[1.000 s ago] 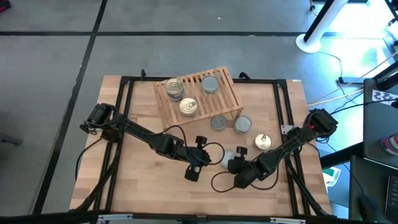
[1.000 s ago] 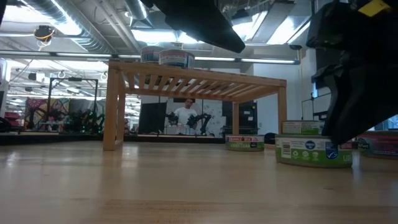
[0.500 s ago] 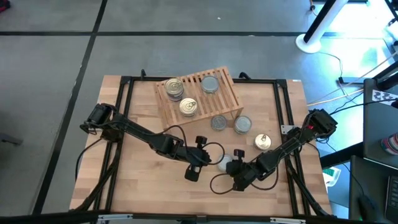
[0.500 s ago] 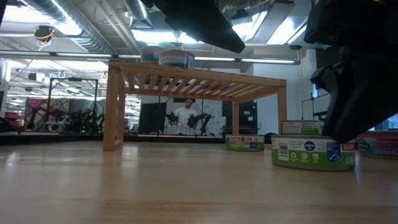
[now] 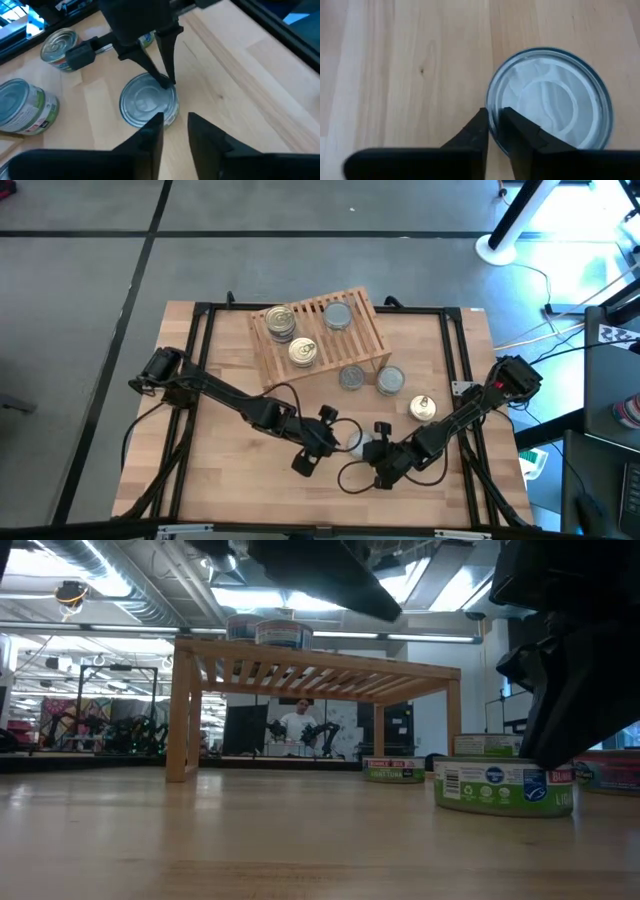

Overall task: Stack canned seafood by type on shelf
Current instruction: Stack the green tuna can on top of the green tuna can on the shelf

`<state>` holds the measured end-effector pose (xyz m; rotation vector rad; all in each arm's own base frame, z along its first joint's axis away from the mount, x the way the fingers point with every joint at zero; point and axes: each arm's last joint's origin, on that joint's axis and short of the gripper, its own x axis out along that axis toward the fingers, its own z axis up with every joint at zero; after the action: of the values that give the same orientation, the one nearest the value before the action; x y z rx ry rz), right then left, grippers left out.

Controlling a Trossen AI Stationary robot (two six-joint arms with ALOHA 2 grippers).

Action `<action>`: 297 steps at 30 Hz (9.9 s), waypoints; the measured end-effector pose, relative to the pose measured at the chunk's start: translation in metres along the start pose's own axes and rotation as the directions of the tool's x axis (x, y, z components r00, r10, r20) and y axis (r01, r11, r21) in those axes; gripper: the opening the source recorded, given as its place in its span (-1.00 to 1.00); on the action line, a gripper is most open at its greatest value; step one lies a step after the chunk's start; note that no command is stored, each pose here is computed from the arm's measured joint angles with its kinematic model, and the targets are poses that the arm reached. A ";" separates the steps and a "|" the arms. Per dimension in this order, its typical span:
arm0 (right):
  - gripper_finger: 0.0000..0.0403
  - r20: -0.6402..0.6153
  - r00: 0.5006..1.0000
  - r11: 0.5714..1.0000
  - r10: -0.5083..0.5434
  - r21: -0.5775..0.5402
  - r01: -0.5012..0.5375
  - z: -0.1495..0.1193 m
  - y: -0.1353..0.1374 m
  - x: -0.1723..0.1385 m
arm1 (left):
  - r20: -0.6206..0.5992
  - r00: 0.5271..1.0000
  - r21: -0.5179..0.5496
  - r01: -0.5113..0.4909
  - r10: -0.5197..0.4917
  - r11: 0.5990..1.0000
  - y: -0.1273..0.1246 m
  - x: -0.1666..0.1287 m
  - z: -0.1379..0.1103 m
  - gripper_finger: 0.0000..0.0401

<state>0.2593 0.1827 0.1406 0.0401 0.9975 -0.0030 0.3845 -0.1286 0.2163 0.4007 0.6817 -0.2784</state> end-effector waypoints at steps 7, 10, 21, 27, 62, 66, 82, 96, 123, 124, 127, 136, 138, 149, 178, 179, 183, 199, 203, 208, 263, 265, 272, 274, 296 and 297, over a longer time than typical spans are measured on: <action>-0.96 0.040 0.999 0.999 0.036 0.019 -0.036 0.004 0.003 0.000 | 0.025 1.000 0.121 0.000 -0.003 0.993 -0.012 0.036 -0.010 -0.38; -0.95 0.049 0.998 0.999 0.041 0.023 -0.042 0.005 0.004 0.000 | 0.016 1.000 0.183 0.000 -0.003 0.983 -0.015 0.050 -0.018 -0.37; -0.98 0.101 0.992 0.996 0.075 0.041 -0.079 0.010 0.007 0.001 | -0.036 0.999 0.317 0.008 0.003 0.948 -0.022 0.078 -0.038 -0.37; -0.97 0.107 0.991 0.996 0.077 0.043 -0.082 0.010 0.007 0.001 | -0.013 1.000 0.339 -0.022 0.028 0.940 -0.023 0.085 -0.040 -0.37; -0.94 0.211 0.964 0.981 0.162 0.069 -0.180 0.029 0.017 -0.007 | -0.060 0.998 0.370 -0.011 0.036 0.929 -0.023 0.084 -0.043 -0.98; -0.93 0.158 0.960 0.968 0.232 0.064 -0.244 0.039 0.020 -0.012 | -0.061 0.997 0.370 -0.013 0.038 0.929 -0.023 0.084 -0.043 -0.99; -0.35 0.078 0.950 0.941 0.301 0.137 -0.309 0.052 0.006 -0.010 | -0.094 0.995 0.376 0.005 0.033 0.927 -0.030 0.082 -0.044 -1.00; -0.35 0.040 0.920 0.894 0.391 0.223 -0.389 0.062 -0.011 -0.006 | -0.143 0.990 0.381 0.055 0.000 0.923 -0.036 0.084 -0.052 -1.00; -0.35 -0.060 0.952 0.933 0.300 0.228 -0.280 0.051 -0.016 -0.004 | -0.141 0.990 0.362 0.044 0.008 0.931 -0.036 0.083 -0.051 -1.00; -0.35 -0.058 0.958 0.938 0.281 0.228 -0.261 0.051 -0.017 -0.004 | -0.142 0.990 0.358 0.038 0.015 0.933 -0.035 0.083 -0.051 -1.00; -0.35 -0.038 0.972 0.949 0.233 0.225 -0.219 0.051 -0.019 -0.003 | -0.141 0.990 0.313 0.021 0.025 0.950 -0.035 0.083 -0.050 -0.99; -0.35 -0.028 0.981 0.957 0.192 0.225 -0.181 0.050 -0.019 0.003 | -0.138 0.990 0.113 -0.006 0.021 0.994 -0.038 0.082 -0.049 -0.54; -0.35 -0.030 0.981 0.957 0.191 0.229 -0.180 0.049 -0.019 0.004 | -0.142 0.990 0.070 -0.006 0.016 0.998 -0.041 0.082 -0.049 -0.40; -0.35 -0.005 0.986 0.907 0.166 0.393 -0.150 0.049 -0.017 0.014 | -0.159 0.987 -0.324 -0.052 0.000 0.945 -0.048 0.070 -0.042 0.01; -0.35 0.141 0.987 0.754 0.082 0.639 -0.154 0.056 -0.014 0.029 | -0.168 0.984 -0.695 -0.070 -0.066 0.715 -0.039 0.064 -0.042 0.08; -0.35 0.147 0.986 0.754 0.073 0.640 -0.151 0.056 -0.014 0.029 | -0.174 0.983 -0.700 -0.075 -0.067 0.710 -0.039 0.063 -0.042 0.08; -0.35 0.160 0.986 0.754 0.048 0.641 -0.140 0.057 -0.015 0.029 | -0.177 0.982 -0.734 -0.088 -0.065 0.673 -0.036 0.055 -0.038 0.08; -0.35 0.159 0.986 0.734 0.043 0.665 -0.139 0.057 -0.015 0.029 | -0.180 0.982 -0.774 -0.106 -0.056 0.625 -0.033 0.051 -0.036 0.08; -0.35 0.149 0.986 0.733 0.069 0.663 -0.151 0.057 -0.015 0.029 | -0.179 0.982 -0.776 -0.107 -0.055 0.622 -0.033 0.051 -0.036 0.08; -0.35 0.136 0.986 0.756 0.097 0.634 -0.162 0.056 -0.014 0.029 | -0.188 0.982 -0.762 -0.138 -0.011 0.632 -0.032 0.051 -0.036 0.08; -0.35 0.101 0.905 0.806 0.414 0.422 -0.416 0.069 -0.010 -0.020 | -0.156 0.968 -0.410 -0.243 0.195 0.879 -0.011 0.025 -0.019 -0.35; -0.35 0.139 0.899 0.809 0.415 0.396 -0.435 0.073 -0.013 -0.034 | -0.132 0.970 -0.413 -0.241 0.203 0.879 -0.006 0.013 -0.012 -0.35; -0.35 0.315 0.871 0.837 0.378 0.286 -0.467 0.086 -0.026 -0.090 | -0.026 0.946 -0.351 -0.310 0.322 0.884 0.022 -0.039 0.013 -0.35; -0.35 0.367 0.854 0.845 0.369 0.250 -0.473 0.088 -0.030 -0.107 | -0.003 0.925 -0.325 -0.361 0.381 0.874 0.032 -0.054 0.018 -0.35; -0.35 0.443 0.892 0.987 0.093 0.078 -0.141 0.072 -0.064 -0.163 | 0.012 0.571 0.128 -0.815 0.821 0.565 0.175 -0.116 0.001 -0.35; -0.35 0.438 0.896 0.990 0.067 0.085 -0.116 0.071 -0.065 -0.162 | 0.001 0.564 0.127 -0.819 0.826 0.559 0.182 -0.117 -0.003 -0.35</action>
<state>0.2296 0.1130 0.3129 0.1803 0.5440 0.0196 0.3643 0.0477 0.3390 0.8045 0.4645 0.6182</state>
